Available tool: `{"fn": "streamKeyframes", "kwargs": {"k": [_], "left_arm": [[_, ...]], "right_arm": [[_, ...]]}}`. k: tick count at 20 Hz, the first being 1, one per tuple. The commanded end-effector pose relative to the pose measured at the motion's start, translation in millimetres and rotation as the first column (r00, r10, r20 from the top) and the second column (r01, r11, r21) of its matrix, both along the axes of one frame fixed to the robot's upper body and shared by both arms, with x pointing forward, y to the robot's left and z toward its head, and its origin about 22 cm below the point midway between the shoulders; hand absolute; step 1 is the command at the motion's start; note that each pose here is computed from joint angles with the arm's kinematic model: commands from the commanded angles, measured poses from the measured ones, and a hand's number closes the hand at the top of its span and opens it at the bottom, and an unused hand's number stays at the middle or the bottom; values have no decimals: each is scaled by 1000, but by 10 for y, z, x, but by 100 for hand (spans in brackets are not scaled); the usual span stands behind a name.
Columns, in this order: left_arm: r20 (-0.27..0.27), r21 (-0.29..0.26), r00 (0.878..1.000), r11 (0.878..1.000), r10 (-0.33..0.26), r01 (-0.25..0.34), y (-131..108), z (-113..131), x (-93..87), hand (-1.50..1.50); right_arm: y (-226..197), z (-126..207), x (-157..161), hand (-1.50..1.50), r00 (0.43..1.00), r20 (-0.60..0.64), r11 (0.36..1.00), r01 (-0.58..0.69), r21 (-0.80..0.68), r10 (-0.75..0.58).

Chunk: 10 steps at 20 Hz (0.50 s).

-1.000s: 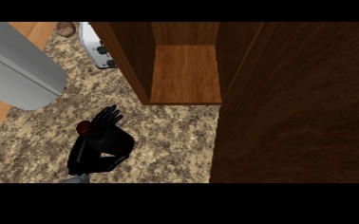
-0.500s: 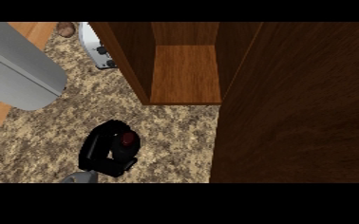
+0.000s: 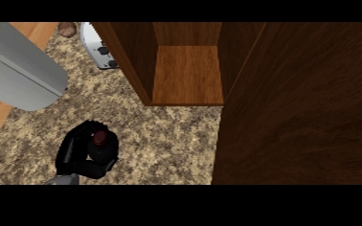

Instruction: Pick up the wine, place it into the cabinet and close the cabinet

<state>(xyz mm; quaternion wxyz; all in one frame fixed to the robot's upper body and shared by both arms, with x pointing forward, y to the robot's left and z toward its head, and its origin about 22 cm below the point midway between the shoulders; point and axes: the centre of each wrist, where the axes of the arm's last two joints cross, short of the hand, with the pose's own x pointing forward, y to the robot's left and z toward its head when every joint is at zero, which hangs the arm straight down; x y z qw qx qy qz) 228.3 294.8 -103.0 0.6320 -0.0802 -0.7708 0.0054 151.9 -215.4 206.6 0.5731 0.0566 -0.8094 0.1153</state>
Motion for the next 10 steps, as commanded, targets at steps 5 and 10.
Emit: {"fn": "streamKeyframes", "kwargs": {"k": [5,10], "left_arm": [[172,77,974,984,146,-162,257,305,-2,150],[178,-51,983,998,56,-48,64,566,-20,150]], "right_arm": [[-20,102,-222,-150,999,14,997,-54,56,53],[-39,38,-106,-150,998,12,997,-59,58,58]]}}
